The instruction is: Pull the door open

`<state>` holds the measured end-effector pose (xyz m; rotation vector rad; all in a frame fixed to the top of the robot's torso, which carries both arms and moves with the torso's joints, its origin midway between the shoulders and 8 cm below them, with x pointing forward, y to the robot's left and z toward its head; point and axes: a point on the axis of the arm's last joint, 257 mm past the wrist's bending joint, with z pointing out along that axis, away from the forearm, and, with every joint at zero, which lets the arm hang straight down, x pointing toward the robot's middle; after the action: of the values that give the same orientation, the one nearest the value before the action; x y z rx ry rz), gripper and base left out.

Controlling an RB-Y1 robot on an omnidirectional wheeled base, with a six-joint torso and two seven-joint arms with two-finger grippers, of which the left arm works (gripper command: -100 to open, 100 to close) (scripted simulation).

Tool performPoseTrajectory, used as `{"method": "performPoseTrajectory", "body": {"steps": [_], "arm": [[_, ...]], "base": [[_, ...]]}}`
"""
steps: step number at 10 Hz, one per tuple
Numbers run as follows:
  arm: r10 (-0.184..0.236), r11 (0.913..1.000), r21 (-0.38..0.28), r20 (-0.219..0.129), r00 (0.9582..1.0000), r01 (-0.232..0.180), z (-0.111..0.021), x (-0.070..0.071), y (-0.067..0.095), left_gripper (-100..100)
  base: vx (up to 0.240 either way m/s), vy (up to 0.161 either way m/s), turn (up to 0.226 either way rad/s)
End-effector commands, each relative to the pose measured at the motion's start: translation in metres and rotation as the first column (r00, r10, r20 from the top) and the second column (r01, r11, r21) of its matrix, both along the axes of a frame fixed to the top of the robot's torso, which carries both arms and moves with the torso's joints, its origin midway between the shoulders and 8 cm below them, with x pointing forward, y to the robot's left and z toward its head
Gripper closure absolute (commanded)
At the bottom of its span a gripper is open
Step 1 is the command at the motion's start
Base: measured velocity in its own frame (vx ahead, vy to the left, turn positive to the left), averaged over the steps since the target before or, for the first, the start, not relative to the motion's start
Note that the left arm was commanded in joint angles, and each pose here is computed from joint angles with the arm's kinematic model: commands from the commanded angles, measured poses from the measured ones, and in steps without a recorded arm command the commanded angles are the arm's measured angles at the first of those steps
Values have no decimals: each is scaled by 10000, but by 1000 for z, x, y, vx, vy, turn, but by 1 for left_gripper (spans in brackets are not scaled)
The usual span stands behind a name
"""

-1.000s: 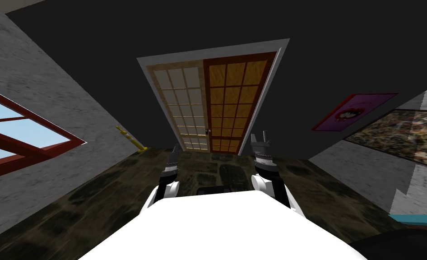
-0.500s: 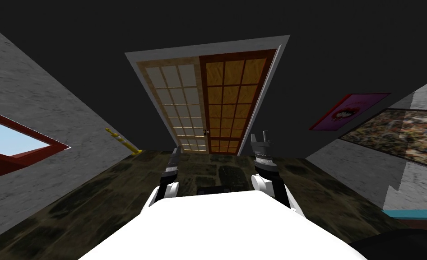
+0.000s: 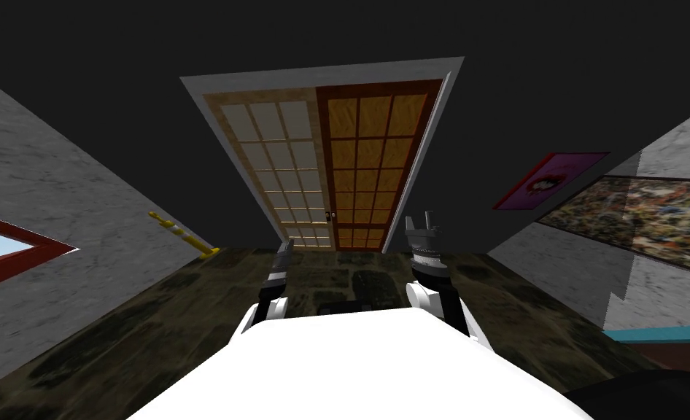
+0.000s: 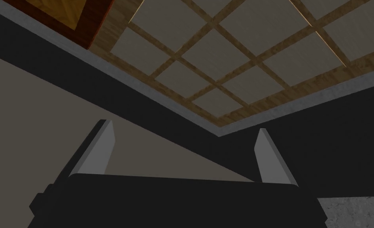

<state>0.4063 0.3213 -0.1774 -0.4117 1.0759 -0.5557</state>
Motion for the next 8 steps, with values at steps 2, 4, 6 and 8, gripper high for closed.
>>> {"method": "performPoseTrajectory", "body": {"steps": [2,4,6,8], "arm": [[372,9974,627,-393,9985,-347,-18,2,6,-100],[651,9925,1078,-687,9955,-574,-33,4,12,-100],[928,9852,1529,-970,9910,-773,-48,4,17,-100],[1200,9758,1974,-1240,9850,-940,-63,4,22,-100]], "base": [[109,-7,-81],[100,-5,-70],[106,-7,-72],[101,1,-76]]}}
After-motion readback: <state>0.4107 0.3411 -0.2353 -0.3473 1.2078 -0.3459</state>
